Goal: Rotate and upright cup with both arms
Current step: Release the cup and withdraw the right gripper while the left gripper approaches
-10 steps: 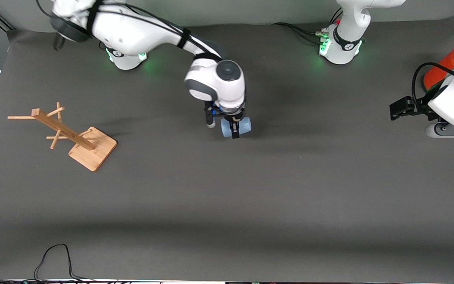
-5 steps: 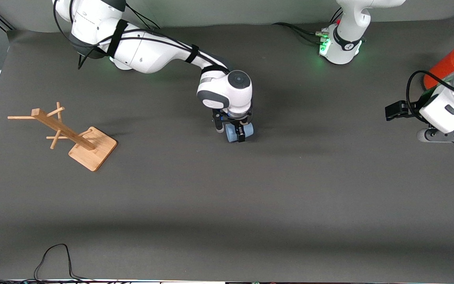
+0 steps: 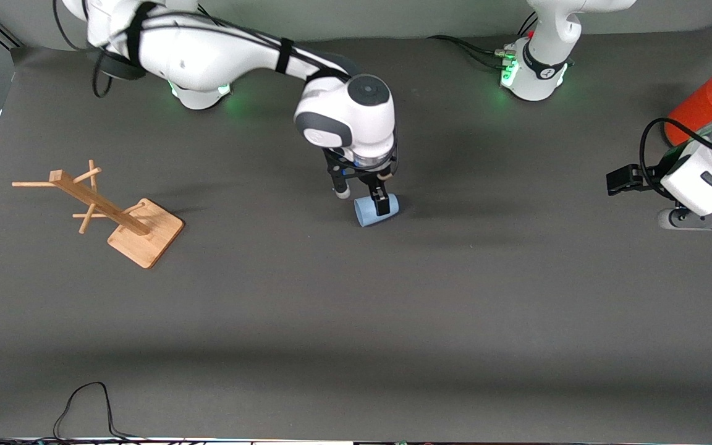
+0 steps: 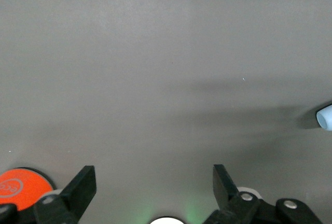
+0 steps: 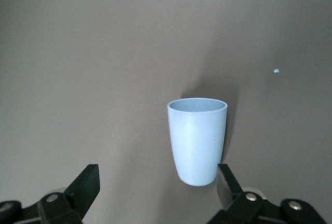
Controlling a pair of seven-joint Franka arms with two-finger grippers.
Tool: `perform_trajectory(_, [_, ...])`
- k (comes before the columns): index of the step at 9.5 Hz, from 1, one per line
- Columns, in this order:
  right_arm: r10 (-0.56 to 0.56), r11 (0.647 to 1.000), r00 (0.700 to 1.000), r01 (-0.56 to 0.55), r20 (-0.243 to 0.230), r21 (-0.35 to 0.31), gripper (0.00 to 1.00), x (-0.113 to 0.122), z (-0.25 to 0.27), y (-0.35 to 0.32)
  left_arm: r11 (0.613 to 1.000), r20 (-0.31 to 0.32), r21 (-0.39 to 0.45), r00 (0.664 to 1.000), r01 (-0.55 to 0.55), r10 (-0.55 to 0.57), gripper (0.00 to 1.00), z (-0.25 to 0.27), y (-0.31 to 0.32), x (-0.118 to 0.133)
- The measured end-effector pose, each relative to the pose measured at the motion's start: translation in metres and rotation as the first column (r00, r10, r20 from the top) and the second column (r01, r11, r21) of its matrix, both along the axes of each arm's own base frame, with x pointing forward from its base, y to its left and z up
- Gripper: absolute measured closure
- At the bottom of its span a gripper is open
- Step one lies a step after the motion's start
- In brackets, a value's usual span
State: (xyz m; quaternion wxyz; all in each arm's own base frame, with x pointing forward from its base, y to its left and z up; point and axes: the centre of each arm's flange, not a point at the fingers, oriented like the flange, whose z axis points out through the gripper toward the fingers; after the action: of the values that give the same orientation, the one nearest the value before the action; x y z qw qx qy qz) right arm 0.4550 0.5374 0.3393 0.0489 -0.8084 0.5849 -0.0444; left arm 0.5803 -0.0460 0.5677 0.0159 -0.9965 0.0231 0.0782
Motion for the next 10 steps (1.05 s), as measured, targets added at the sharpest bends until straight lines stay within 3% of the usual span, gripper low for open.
perform_trajectory(3, [0.128,0.991,0.992,-0.128,-0.015,0.042,0.00,0.064,0.087,-0.064,1.000,0.002,-0.005,1.000,0.008,-0.008,0.00,0.000,-0.027,-0.002])
perform_trajectory(6, [0.259,0.965,0.966,-0.259,0.020,0.043,0.00,0.116,0.158,-0.164,0.999,0.018,0.018,0.999,0.032,-0.032,0.00,-0.023,-0.151,-0.015])
perform_trajectory(8, [0.382,0.924,0.924,-0.382,0.001,0.032,0.00,0.141,0.187,-0.243,0.999,0.043,0.033,0.999,0.023,-0.025,0.00,-0.059,-0.242,-0.028])
perform_trajectory(10, [0.517,0.856,0.856,-0.516,-0.024,0.025,0.00,0.155,0.211,-0.326,0.997,0.065,0.081,0.998,0.014,-0.019,0.00,-0.104,-0.331,-0.054])
